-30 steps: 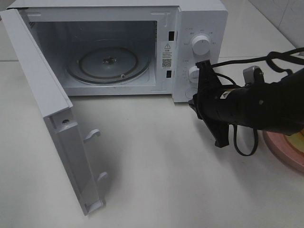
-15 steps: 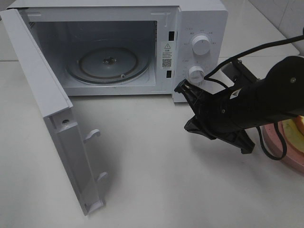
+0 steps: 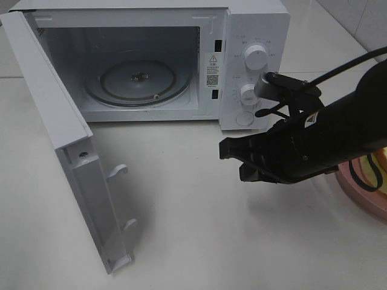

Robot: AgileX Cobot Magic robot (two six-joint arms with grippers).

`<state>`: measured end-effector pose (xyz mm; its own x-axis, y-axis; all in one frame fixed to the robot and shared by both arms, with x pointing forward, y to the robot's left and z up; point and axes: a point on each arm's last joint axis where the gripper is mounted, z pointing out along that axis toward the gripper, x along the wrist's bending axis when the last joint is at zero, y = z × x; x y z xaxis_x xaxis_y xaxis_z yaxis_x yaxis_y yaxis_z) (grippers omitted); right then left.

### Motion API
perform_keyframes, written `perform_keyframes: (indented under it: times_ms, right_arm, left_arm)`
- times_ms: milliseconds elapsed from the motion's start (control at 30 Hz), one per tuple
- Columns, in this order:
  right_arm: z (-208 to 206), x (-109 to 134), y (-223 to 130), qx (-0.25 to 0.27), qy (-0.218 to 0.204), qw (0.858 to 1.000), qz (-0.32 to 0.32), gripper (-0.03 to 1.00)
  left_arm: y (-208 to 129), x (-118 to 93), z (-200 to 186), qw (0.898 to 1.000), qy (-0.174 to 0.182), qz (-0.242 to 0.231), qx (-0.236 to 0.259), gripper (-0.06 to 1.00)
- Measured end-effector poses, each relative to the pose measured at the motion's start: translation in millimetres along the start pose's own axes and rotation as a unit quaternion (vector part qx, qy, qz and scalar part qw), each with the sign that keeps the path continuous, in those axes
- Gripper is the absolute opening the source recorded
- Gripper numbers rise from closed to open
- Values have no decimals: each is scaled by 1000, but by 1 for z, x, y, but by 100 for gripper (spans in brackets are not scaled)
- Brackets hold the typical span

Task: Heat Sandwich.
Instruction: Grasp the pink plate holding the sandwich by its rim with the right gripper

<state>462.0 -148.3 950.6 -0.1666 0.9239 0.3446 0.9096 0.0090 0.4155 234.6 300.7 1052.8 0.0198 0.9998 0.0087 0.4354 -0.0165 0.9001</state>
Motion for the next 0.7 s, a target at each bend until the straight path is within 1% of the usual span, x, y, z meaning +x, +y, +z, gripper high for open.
perform_keyframes:
  times_ms: [33,67,133,200,233,300,333,433,467,533,600,633,700]
  right_arm:
    - [-2,0,-1,6,1,1000,-13,4]
    - [-5,1,-5,25,3,999,-39,4]
    - [-7,1,-9,45,5,997,-58,4]
    - [-9,1,-10,53,6,996,-65,4]
    - [-12,1,-13,67,6,994,-80,4]
    - [-15,0,-15,80,1,992,-100,4]
    - [-15,0,-15,80,1,992,-100,4]
    - [-20,-3,-20,111,-14,984,-136,5]
    - [-20,-3,-20,111,-14,984,-136,5]
    - [-24,-4,-21,133,-27,978,-157,7]
    - [-28,-4,-19,145,-34,975,-166,9]
    - [-28,-4,-19,145,-34,975,-166,9]
    - [-33,-8,-13,158,-45,974,-155,12]
  left_arm:
    - [0,0,0,1000,0,0,0,97]
    - [0,0,0,1000,0,0,0,97]
    - [0,0,0,1000,0,0,0,97]
    - [0,0,0,1000,0,0,0,97]
    - [0,0,0,1000,0,0,0,97]
    - [0,0,0,1000,0,0,0,97]
    - [0,0,0,1000,0,0,0,97]
    - [0,0,0,1000,0,0,0,97]
    - [0,0,0,1000,0,0,0,97]
    - [0,0,0,1000,0,0,0,97]
    - [0,0,0,1000,0,0,0,97]
    - [0,0,0,1000,0,0,0,97]
    - [0,0,0,1000,0,0,0,97]
